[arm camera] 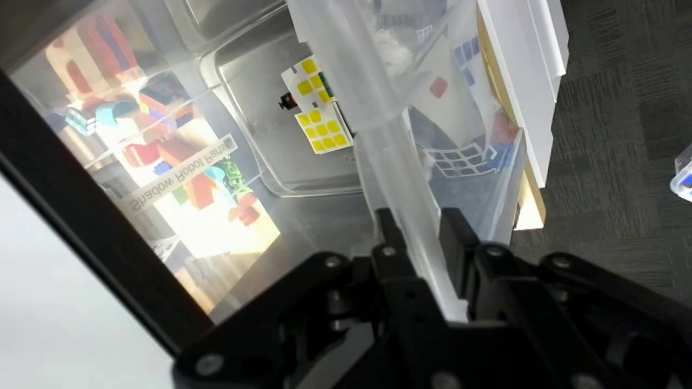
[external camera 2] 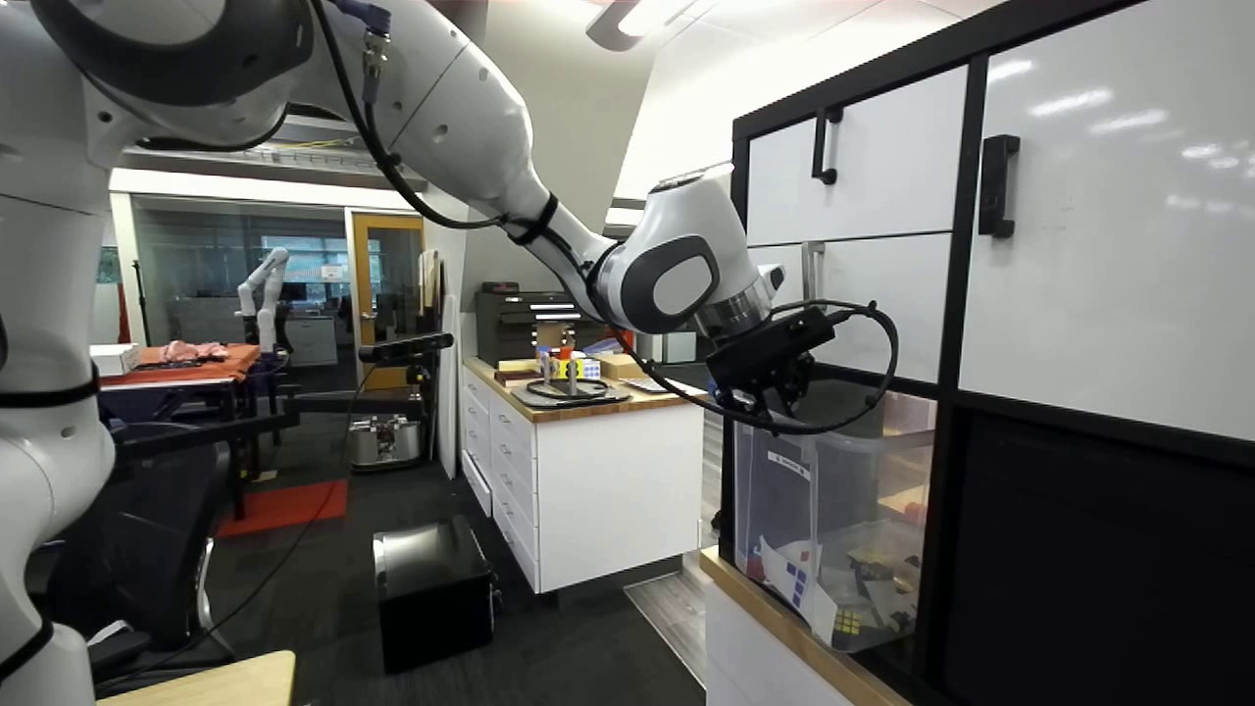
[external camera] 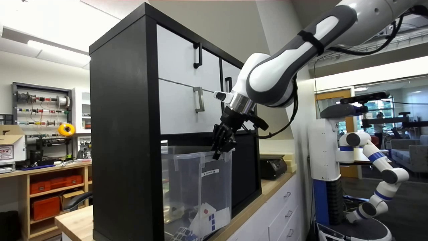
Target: Slide the plastic box on the shelf forward
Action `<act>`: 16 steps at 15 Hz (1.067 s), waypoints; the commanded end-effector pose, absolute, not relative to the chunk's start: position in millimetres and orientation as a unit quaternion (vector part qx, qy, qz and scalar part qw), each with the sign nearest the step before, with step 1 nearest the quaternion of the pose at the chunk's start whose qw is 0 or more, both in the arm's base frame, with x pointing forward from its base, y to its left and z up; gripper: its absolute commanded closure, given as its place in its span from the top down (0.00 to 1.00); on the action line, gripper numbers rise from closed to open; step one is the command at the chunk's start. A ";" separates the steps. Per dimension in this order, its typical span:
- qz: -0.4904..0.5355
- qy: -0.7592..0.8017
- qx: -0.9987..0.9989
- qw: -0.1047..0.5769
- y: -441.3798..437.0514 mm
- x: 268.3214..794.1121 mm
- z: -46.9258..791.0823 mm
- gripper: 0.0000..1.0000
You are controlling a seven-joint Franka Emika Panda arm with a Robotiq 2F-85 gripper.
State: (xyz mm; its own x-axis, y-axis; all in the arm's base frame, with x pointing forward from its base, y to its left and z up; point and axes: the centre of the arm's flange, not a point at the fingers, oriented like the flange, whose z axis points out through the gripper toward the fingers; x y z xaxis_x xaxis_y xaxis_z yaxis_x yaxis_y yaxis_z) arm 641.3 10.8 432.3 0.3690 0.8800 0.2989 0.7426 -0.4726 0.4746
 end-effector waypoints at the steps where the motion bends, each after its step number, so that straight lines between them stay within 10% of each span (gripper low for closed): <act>1: 0.269 0.495 0.815 0.132 2.5 593.8 442.8 0.08; 14: 0.249 0.502 0.817 0.140 6.9 509.6 449.3 0.08; 15: 0.248 0.499 0.818 0.141 7.6 506.1 448.9 0.14; 16: 0.247 0.499 0.819 0.142 7.9 503.1 448.8 0.48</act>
